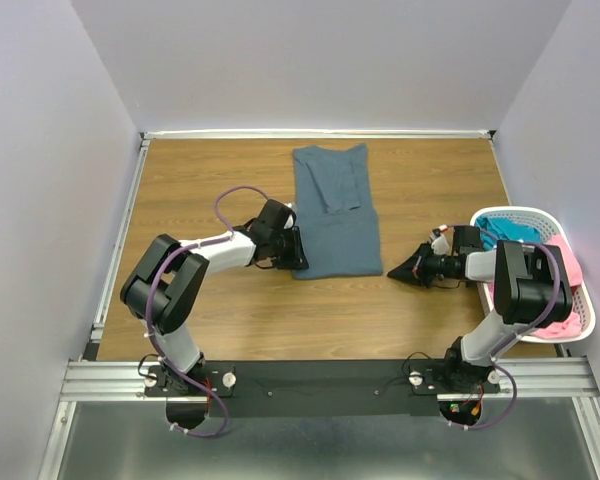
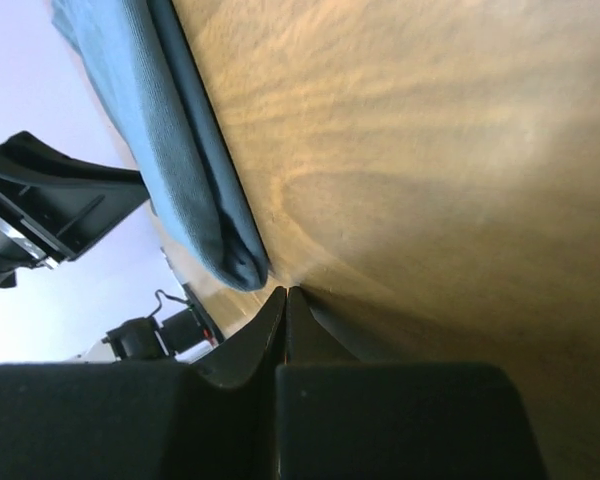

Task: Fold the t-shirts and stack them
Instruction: Fold the tshirt

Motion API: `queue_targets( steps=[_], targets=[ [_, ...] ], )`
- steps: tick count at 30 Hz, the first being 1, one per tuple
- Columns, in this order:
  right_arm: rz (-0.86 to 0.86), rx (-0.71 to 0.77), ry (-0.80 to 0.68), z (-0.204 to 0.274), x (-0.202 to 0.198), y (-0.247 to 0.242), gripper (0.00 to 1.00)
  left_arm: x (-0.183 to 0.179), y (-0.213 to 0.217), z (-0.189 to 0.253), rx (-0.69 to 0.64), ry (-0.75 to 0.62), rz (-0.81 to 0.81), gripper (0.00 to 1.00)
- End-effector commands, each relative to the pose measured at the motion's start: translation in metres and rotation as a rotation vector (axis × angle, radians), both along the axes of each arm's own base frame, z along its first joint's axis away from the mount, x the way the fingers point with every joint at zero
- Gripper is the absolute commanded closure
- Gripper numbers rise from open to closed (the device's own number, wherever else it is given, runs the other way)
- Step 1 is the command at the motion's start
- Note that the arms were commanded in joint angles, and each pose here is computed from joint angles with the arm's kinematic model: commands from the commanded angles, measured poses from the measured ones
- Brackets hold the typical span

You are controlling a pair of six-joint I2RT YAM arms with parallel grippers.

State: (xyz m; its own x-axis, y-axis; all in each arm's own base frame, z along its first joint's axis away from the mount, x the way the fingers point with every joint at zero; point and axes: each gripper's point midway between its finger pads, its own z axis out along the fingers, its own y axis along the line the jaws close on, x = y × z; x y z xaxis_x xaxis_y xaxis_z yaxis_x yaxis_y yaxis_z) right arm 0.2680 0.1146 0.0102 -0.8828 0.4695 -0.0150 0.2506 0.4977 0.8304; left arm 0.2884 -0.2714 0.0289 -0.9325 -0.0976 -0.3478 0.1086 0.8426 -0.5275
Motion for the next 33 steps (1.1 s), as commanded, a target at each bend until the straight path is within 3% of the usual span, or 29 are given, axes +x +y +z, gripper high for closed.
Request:
queue_targets(
  steps=[1,10,16,20,23,28,33],
  targets=[
    [0.014,-0.039,-0.036,0.006,-0.005,0.001,0.92,-0.013,0.016,-0.001,0.043,0.024,0.009,0.65],
    [0.170,-0.059,-0.316,0.085,0.030,0.054,0.89,-0.011,0.019,-0.001,0.068,0.017,-0.001,0.64],
    [0.170,-0.134,-0.174,0.024,0.035,0.054,0.90,-0.013,0.020,-0.006,0.073,0.030,-0.002,0.64],
    [0.083,-0.187,0.016,-0.031,0.020,0.027,0.94,-0.018,0.021,-0.009,0.075,0.040,-0.012,0.64],
    [-0.007,-0.187,0.076,-0.038,0.016,0.005,0.95,-0.023,0.026,-0.014,0.083,0.054,-0.011,0.64],
    [0.057,-0.160,0.001,-0.015,0.013,0.008,0.93,-0.028,0.032,-0.013,0.083,0.055,-0.011,0.64],
    [0.183,-0.115,-0.139,0.030,0.012,0.042,0.89,-0.019,0.029,0.027,0.058,-0.045,0.005,0.59]
  ],
)
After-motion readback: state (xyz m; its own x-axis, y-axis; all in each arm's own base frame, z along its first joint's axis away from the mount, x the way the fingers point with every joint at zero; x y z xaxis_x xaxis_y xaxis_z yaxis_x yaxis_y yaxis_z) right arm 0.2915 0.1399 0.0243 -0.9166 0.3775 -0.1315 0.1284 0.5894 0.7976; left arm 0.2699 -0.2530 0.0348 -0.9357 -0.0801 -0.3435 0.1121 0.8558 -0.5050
